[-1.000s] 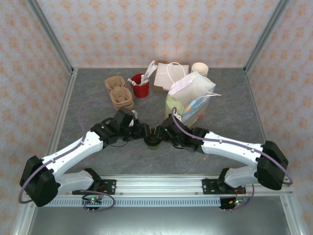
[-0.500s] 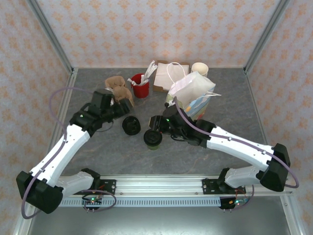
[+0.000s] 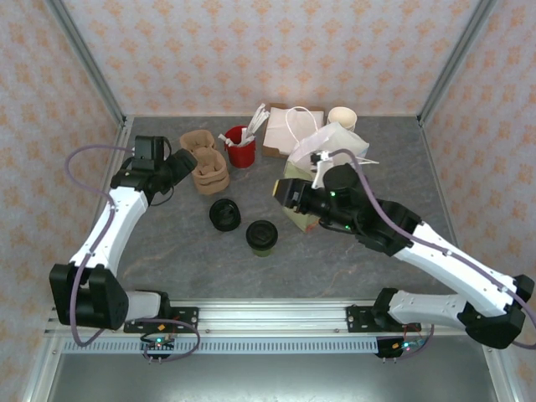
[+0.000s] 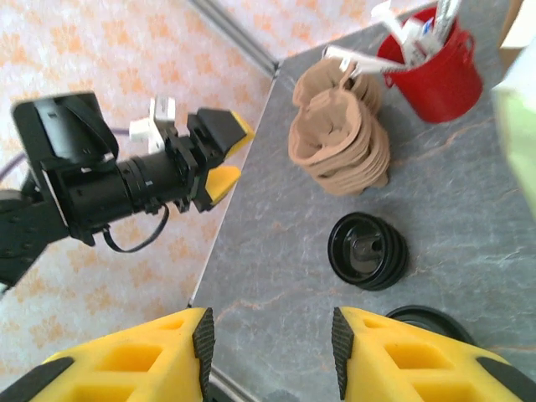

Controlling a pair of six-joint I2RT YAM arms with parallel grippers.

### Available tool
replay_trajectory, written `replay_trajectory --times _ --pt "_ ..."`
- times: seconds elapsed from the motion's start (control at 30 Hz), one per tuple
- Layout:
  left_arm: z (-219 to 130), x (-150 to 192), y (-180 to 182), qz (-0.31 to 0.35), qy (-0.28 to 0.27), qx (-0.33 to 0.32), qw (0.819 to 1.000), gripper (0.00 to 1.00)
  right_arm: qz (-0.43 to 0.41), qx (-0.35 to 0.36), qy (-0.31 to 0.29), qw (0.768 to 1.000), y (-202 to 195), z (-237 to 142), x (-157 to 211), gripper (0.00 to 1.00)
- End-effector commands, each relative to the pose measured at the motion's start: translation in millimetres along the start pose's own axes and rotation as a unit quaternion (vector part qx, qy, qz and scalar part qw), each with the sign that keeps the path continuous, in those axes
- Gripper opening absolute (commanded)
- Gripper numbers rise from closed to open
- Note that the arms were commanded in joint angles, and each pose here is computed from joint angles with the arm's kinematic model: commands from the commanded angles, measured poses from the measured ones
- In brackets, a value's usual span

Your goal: Pack the takeout coffee

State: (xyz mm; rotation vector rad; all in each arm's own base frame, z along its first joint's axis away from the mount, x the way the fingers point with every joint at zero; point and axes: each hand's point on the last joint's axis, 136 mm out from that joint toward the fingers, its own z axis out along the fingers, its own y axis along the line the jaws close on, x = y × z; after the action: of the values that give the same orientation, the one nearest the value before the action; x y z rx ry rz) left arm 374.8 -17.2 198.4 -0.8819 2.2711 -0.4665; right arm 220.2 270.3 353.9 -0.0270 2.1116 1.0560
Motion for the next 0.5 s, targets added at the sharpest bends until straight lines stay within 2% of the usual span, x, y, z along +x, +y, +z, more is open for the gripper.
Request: replay_trajectory --times 0.0,0.17,0.47 --pt "11 -6 -17 -0.011 0.015 0.041 0.999 0.75 0.004 0.014 -0.007 1.0 -15 -13 -9 0.43" --pt "35 -4 -14 -0.014 0.035 0.03 0.999 0.69 0.014 0.023 -0.017 0.999 -28 -24 -16 0.44" --pt "51 -3 -14 -0.014 0.048 0.028 0.998 0.54 0.022 0.036 -0.023 0.999 -39 -33 -20 0.44"
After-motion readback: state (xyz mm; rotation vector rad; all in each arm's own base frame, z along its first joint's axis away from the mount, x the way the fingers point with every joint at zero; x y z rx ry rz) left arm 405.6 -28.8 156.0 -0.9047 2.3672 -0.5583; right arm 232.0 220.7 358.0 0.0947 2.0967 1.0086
